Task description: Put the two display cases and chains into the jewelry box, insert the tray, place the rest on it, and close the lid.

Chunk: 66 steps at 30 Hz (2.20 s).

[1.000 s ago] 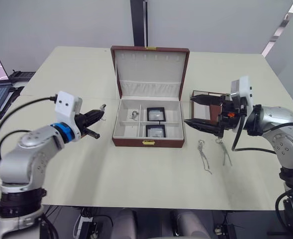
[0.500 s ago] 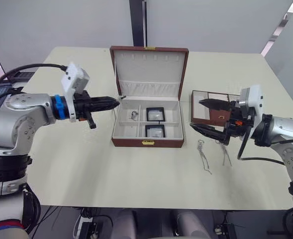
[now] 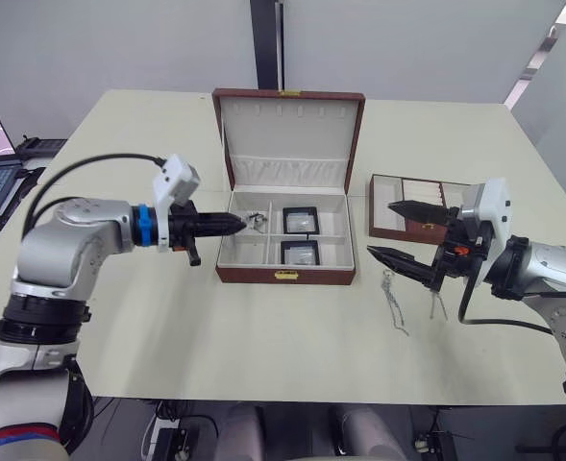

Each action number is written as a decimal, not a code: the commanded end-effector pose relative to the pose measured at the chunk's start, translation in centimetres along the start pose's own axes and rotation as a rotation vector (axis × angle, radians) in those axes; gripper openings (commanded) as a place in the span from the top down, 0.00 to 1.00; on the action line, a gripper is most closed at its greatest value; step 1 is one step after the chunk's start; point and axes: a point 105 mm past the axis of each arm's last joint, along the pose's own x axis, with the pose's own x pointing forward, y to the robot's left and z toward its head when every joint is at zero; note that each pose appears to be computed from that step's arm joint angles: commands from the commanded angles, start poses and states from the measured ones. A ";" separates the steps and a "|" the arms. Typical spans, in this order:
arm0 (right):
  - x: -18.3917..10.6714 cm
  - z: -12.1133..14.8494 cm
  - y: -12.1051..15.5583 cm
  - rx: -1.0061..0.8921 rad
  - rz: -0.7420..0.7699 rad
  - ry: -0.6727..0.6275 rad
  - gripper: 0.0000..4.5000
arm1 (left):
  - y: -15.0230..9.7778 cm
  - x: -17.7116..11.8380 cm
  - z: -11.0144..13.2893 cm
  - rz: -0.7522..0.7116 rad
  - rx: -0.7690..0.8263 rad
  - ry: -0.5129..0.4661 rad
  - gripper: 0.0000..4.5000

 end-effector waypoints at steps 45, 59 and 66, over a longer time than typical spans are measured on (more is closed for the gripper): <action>-9.6 -7.5 -5.5 0.163 -0.282 0.195 0.00 | 3.5 -12.6 -5.5 0.480 -0.119 -0.011 0.00; -14.3 -13.7 -9.5 0.199 -0.636 0.218 0.00 | 3.4 -17.3 -13.1 0.955 -0.237 -0.064 0.00; -14.9 -14.4 -10.0 0.199 -0.643 0.239 0.00 | 2.8 -16.5 -13.9 0.960 -0.246 -0.056 0.00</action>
